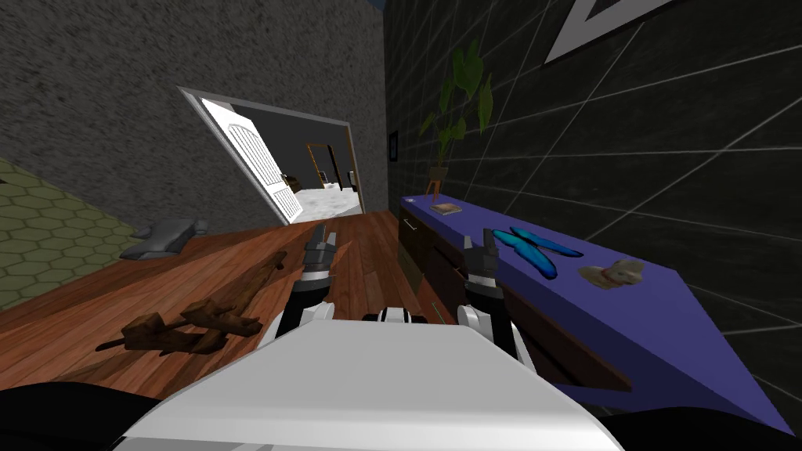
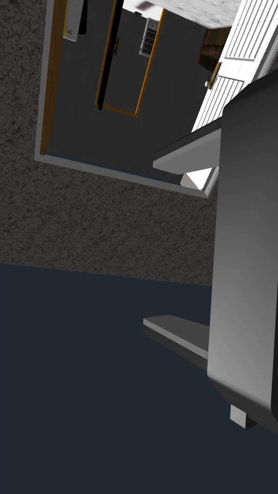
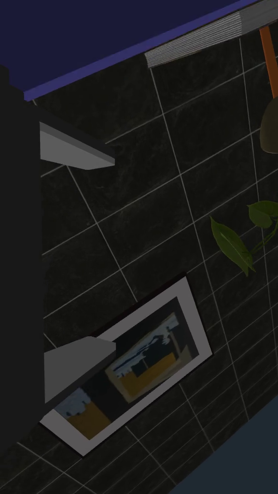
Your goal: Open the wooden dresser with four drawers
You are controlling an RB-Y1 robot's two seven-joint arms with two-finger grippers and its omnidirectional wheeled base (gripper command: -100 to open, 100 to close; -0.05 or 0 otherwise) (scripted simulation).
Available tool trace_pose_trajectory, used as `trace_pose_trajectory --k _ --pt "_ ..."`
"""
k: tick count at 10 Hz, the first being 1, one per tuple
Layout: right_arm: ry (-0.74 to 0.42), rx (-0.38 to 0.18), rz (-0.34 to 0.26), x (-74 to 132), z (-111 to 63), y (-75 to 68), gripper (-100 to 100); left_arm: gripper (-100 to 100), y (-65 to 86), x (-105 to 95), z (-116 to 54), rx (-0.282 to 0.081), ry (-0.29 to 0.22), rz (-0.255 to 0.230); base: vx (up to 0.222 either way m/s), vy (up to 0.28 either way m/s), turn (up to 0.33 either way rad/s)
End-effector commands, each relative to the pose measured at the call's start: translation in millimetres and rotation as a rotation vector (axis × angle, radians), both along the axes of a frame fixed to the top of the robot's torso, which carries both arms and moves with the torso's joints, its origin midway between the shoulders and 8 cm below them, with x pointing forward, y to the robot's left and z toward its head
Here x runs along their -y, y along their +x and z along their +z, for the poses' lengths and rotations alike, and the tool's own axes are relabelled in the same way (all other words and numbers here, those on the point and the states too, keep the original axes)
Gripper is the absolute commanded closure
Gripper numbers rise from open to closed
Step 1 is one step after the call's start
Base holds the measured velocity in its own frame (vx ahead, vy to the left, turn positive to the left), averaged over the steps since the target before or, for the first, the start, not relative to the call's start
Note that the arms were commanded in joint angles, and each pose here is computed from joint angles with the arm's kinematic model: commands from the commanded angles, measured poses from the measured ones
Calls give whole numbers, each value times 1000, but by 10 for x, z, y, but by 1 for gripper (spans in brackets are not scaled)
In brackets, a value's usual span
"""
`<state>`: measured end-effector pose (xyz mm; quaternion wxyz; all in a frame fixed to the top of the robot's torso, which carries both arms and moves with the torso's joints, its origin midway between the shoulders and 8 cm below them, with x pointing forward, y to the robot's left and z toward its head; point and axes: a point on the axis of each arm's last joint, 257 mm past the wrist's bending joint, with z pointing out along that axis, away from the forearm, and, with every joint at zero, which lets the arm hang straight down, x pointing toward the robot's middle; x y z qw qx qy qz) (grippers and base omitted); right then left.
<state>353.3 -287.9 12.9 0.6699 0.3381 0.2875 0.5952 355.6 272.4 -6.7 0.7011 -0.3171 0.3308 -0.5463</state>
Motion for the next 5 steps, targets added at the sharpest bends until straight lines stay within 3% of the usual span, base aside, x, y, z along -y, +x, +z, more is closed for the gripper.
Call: trace_pose_trajectory --k 1,5 --pt "-86 -22 6 -61 -52 39 -100 0 1 0 -2 -1 0 0 4 22 15" --pt "-315 -76 -16 -157 -241 147 -100 0 1 0 -3 -1 0 0 4 46 18"
